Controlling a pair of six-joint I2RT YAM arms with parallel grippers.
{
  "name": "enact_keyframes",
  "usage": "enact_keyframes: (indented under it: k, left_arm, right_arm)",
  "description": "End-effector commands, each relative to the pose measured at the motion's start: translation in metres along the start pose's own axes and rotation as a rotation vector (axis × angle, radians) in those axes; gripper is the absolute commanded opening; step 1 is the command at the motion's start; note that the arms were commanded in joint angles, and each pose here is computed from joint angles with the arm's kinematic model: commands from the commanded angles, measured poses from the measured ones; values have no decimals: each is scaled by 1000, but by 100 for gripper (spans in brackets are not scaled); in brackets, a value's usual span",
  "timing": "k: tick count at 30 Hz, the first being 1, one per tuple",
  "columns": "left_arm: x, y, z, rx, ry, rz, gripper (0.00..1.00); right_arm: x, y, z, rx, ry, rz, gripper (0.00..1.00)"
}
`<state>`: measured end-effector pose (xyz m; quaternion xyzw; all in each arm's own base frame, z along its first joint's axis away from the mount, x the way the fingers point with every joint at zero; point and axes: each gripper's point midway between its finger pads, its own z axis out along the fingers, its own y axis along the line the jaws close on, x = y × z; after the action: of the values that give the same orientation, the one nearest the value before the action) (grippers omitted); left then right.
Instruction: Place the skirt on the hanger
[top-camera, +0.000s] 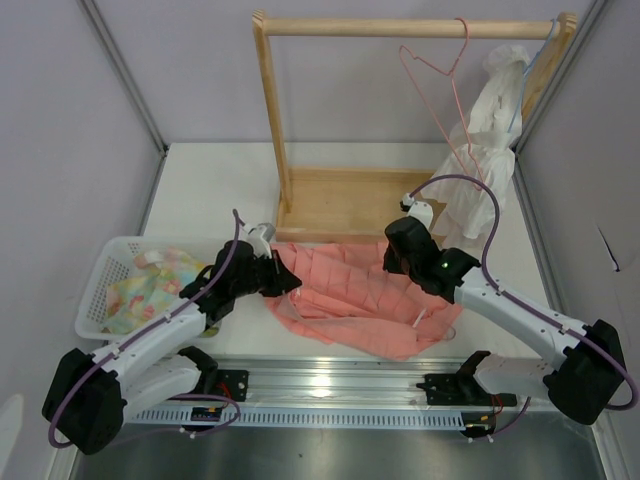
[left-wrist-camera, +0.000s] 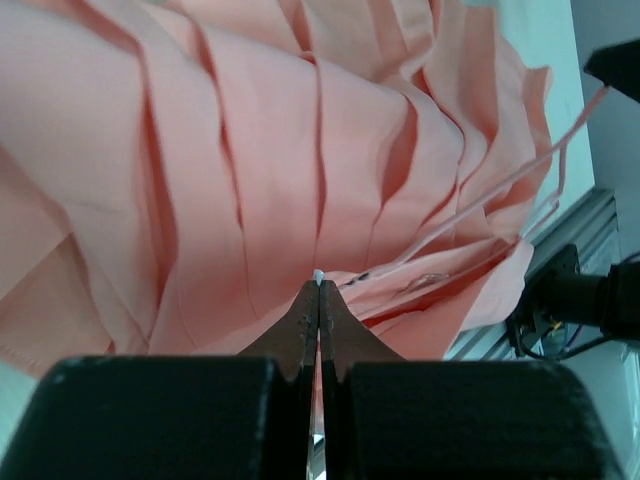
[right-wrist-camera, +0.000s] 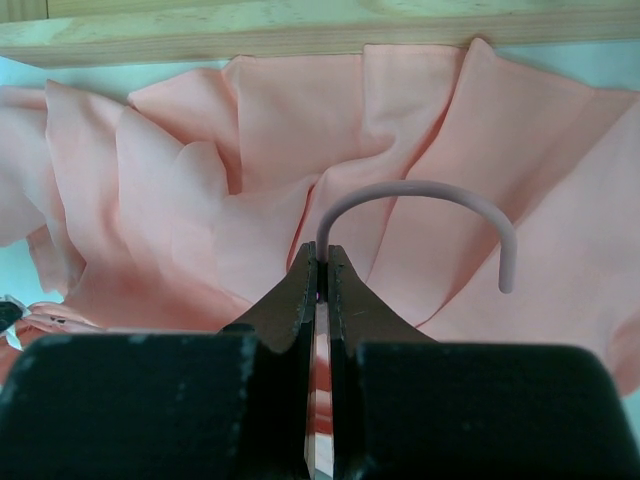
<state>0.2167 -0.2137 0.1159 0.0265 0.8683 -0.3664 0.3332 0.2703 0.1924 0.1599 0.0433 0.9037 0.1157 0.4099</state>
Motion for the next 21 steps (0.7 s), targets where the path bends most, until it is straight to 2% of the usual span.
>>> enact_keyframes:
  k: [1,12,21]
  left_arm:
    - [-14,-38,-1,119,-7,108,0]
    - [-13,-65,5,161,40,177,0]
    - [-28,-78,-2,169,7,207,0]
  right_arm:
    - [-33,20,-9,-55,-86,24,0]
    - [-53,24,-23,-87,-146,60,0]
    - [-70,17,-44,-100,-215,100,0]
